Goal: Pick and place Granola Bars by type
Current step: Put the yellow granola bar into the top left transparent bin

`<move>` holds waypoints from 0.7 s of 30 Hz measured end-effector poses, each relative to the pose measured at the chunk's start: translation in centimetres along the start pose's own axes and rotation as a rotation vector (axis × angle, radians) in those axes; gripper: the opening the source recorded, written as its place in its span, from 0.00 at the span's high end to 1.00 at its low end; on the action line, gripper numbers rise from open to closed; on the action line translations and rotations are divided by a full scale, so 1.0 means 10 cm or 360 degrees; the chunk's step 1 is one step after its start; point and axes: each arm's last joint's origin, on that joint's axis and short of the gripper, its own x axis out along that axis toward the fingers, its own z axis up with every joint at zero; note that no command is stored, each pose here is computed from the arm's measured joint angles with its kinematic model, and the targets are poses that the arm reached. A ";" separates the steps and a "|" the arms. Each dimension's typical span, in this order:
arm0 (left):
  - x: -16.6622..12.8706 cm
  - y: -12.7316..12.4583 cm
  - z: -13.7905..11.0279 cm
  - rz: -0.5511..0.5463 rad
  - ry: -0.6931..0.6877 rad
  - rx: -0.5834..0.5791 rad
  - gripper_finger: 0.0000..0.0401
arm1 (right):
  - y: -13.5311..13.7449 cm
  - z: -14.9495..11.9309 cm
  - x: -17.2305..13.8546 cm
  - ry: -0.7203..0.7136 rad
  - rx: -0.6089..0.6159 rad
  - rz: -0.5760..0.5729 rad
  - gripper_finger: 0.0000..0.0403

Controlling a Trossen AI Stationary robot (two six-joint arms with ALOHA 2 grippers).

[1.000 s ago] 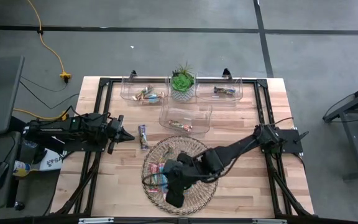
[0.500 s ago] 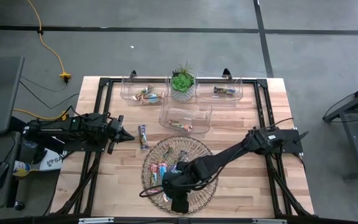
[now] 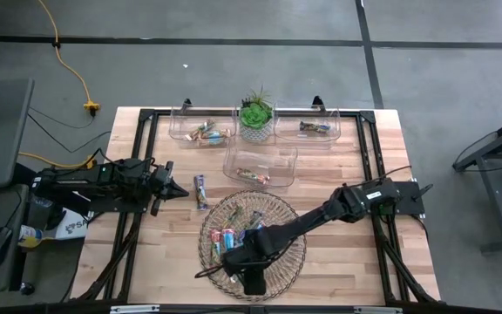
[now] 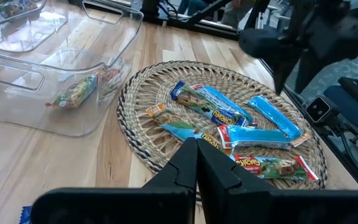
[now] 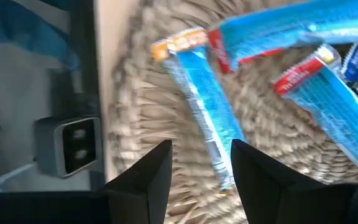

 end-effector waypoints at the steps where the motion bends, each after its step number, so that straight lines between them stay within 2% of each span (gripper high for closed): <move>1: 0.00 0.00 0.00 0.0000 0.0001 0.0000 1.00 | -0.02 0.00 0.03 0.0014 0.0008 -0.0009 0.63; 13: 0.00 0.00 0.00 0.0001 0.0001 0.0000 1.00 | -0.12 0.04 0.15 0.0072 0.0063 0.0016 0.62; 21: 0.00 0.00 0.00 0.0001 0.0001 0.0000 1.00 | -0.14 0.04 0.15 0.0059 0.0095 -0.0039 0.45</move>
